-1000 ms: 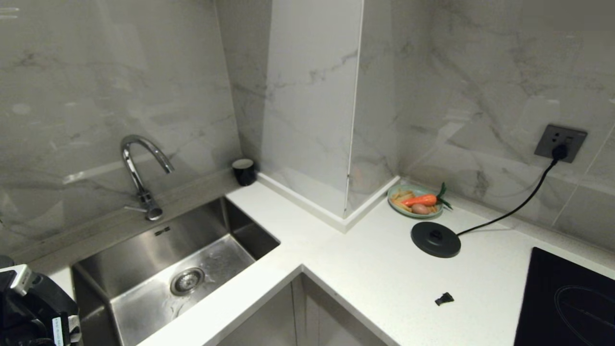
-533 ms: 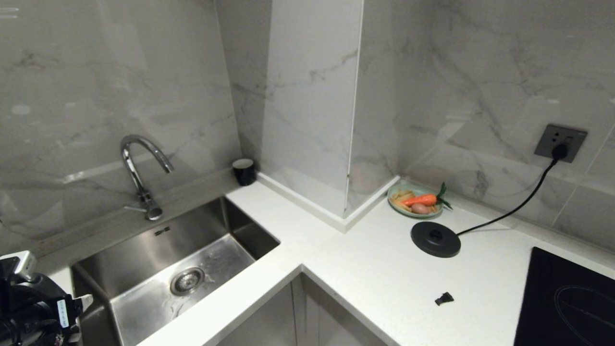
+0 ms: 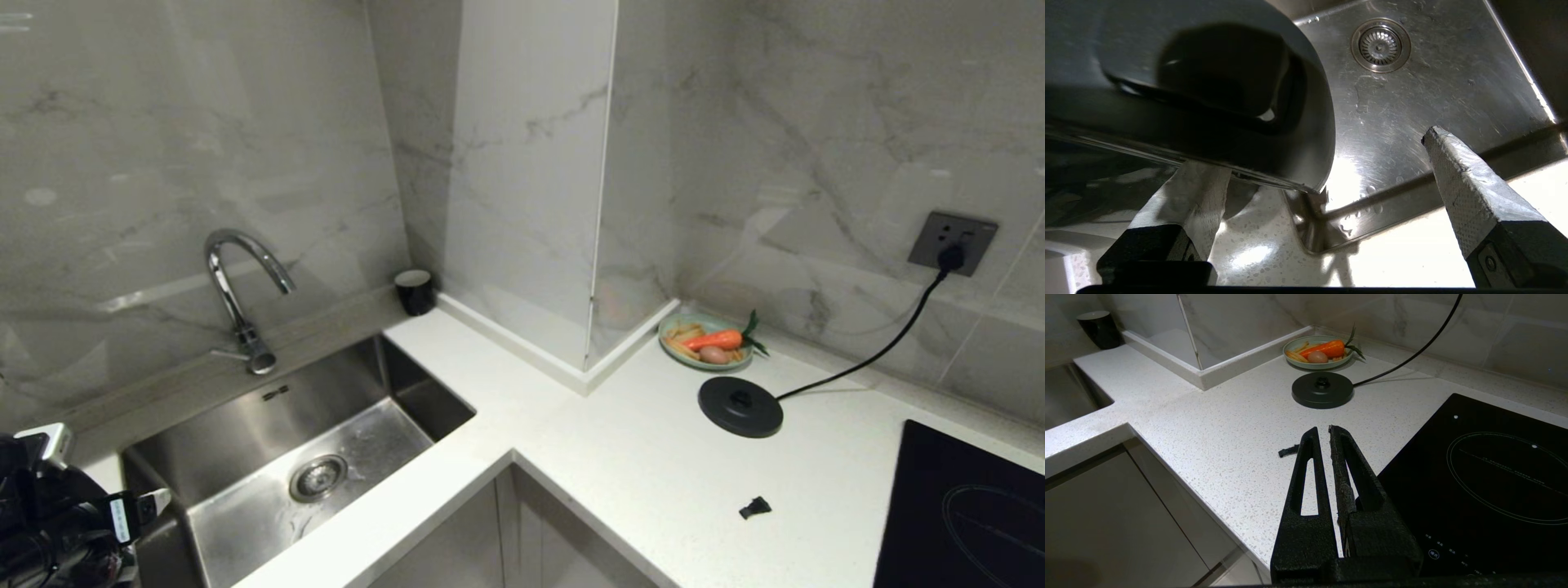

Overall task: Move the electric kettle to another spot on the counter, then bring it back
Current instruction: Grab the kettle

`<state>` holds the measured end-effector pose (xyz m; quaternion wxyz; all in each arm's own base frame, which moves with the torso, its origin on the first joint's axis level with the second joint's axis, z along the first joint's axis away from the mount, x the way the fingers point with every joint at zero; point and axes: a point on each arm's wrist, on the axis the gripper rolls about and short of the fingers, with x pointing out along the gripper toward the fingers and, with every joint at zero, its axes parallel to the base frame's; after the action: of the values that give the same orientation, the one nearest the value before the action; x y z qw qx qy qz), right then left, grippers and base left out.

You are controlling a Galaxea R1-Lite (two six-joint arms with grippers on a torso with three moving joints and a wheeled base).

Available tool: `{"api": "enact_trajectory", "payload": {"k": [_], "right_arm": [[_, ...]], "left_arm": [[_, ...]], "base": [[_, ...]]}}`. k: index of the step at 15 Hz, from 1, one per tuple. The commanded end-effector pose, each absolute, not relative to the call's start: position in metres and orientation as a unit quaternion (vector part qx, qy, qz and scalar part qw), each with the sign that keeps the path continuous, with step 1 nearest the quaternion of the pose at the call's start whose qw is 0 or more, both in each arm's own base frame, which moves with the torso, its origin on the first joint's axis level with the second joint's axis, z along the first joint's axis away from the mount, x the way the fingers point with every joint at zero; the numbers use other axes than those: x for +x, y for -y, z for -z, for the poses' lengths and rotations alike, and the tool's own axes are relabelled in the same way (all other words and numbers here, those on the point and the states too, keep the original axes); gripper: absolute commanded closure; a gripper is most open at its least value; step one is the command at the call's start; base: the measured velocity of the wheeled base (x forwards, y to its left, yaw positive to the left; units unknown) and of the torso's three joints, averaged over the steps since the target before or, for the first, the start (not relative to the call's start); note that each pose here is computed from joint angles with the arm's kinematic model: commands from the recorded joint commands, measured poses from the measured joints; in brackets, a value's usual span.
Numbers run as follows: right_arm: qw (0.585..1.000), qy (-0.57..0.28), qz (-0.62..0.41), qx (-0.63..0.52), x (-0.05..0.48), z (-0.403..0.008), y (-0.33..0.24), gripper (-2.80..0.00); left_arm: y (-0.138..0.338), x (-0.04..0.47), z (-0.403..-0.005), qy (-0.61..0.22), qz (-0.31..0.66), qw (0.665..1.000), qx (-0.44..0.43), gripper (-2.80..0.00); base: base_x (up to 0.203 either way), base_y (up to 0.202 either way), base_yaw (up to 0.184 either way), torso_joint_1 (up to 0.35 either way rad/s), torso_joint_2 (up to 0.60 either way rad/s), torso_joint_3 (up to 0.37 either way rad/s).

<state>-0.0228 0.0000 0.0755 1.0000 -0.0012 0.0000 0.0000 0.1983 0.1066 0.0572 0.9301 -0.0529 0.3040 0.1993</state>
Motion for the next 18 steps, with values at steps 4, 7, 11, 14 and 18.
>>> {"api": "enact_trajectory", "payload": {"k": [4,7,11,14,18], "right_arm": [[1.0,0.0,0.001,-0.002,-0.023,-0.075,0.0,0.0],[1.0,0.0,0.0,-0.002,-0.023,-0.075,0.0,0.0],[1.0,0.0,0.0,-0.002,-0.023,-0.075,0.0,0.0],[1.0,0.0,0.001,-0.002,-0.023,-0.075,0.0,0.0],[1.0,0.0,0.0,-0.002,-0.023,-0.075,0.0,0.0]], "left_arm": [[-0.109,0.204,-0.052,-0.3,-0.183,0.934,-0.069,-2.8],[-0.114,0.214,-0.045,-0.269,-0.185,0.943,-0.068,-2.8],[-0.116,0.216,-0.037,-0.239,-0.187,0.951,-0.061,-2.8],[-0.117,0.218,-0.037,-0.222,-0.189,0.954,-0.065,-2.8],[-0.118,0.22,-0.044,-0.182,-0.194,0.962,-0.068,-2.8]], "base": [[0.0,0.0,0.0,0.0,0.0,0.0],[0.0,0.0,0.0,0.0,0.0,0.0],[0.0,0.0,0.0,0.0,0.0,0.0],[0.0,0.0,0.0,0.0,0.0,0.0],[0.0,0.0,0.0,0.0,0.0,0.0]]}}
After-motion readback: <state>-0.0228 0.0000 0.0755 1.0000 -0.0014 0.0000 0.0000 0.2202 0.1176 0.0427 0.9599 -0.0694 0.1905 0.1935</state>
